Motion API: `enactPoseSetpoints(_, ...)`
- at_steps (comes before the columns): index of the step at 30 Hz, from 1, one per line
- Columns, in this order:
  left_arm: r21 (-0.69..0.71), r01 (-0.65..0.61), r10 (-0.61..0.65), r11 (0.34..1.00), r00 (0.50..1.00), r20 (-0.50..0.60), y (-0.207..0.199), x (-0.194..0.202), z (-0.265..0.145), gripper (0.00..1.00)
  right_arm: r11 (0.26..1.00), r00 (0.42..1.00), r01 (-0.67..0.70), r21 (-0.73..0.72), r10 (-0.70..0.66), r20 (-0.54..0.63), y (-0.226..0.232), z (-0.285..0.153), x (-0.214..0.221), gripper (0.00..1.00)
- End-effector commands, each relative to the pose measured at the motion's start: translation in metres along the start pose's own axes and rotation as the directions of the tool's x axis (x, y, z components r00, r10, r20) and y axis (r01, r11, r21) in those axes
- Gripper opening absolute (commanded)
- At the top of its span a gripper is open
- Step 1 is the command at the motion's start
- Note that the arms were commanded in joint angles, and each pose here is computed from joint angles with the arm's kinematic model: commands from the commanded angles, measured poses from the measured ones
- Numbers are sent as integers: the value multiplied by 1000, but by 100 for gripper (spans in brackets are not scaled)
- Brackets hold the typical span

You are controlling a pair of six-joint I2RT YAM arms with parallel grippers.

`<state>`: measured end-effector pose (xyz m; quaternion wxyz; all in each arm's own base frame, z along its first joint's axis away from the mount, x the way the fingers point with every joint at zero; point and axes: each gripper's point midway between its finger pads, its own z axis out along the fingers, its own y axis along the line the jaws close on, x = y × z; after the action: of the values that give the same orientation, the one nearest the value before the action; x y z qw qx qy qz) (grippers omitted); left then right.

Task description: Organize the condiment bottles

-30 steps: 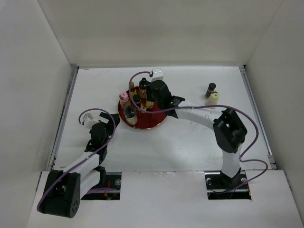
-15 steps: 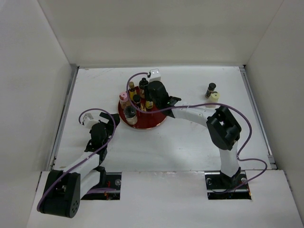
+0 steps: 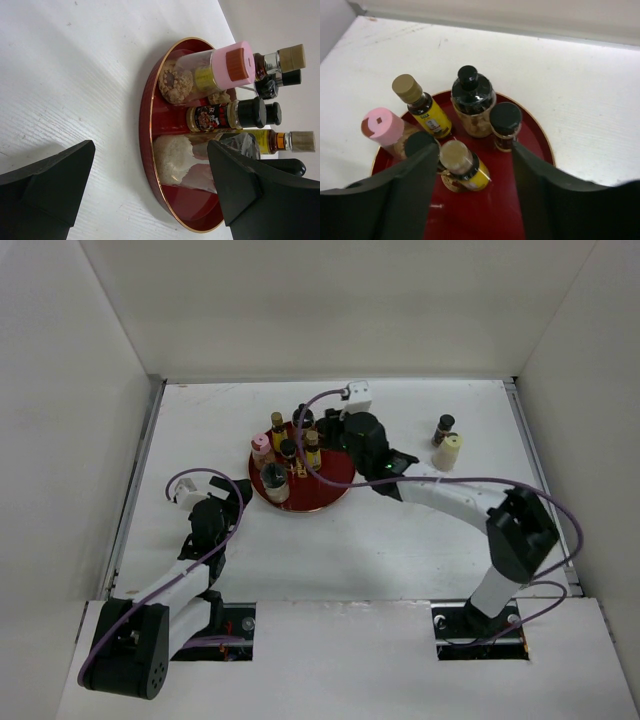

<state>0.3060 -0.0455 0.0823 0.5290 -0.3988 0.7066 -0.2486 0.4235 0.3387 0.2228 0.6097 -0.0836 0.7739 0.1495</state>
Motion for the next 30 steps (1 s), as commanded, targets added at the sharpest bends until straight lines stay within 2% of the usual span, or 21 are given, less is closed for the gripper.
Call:
enactPoseSetpoints(1,63,23,-25,998,999,36,-21,-12,1,100,993,987,-94,77,83,140,-52,-30,-49,54)
enactPoseSetpoints(3,63,23,-25,998,999,35,-21,-13,2,100,973,981,-142,180,115,154,-106,-47,-45,35)
enactPoseSetpoints(4,64,23,-25,998,999,34,-21,-12,2,100,956,978,-171,239,135,160,-137,-56,-39,31)
enactPoseSetpoints(6,71,21,-24,997,999,38,-24,-13,1,100,902,968,-231,364,174,181,-198,-76,-29,30)
enactPoseSetpoints(7,68,20,-23,997,999,42,-23,-14,1,100,870,963,-255,422,191,188,-225,-85,-22,32)
enactPoseSetpoints(8,61,21,-24,998,999,45,-21,-14,1,100,837,960,-272,475,203,193,-250,-95,-16,39)
enactPoseSetpoints(11,62,20,-23,998,999,35,-22,-11,2,100,765,953,-302,569,230,197,-296,-110,0,66)
enactPoseSetpoints(13,67,18,-20,998,999,36,-23,-11,2,100,736,949,-316,599,242,203,-311,-113,5,78)
enactPoseSetpoints(18,65,16,-18,998,999,39,-23,-12,1,100,696,957,-278,663,261,127,-340,-97,27,83)
enactPoseSetpoints(22,65,15,-17,998,999,39,-23,-11,1,100,737,962,-247,630,264,68,-336,-74,35,83)
enactPoseSetpoints(26,64,16,-18,998,1000,21,-23,-7,3,100,739,968,-218,637,249,41,-340,-61,37,81)
enactPoseSetpoints(30,61,15,-17,998,999,29,-22,-9,3,100,729,970,-192,657,244,13,-345,-55,47,72)
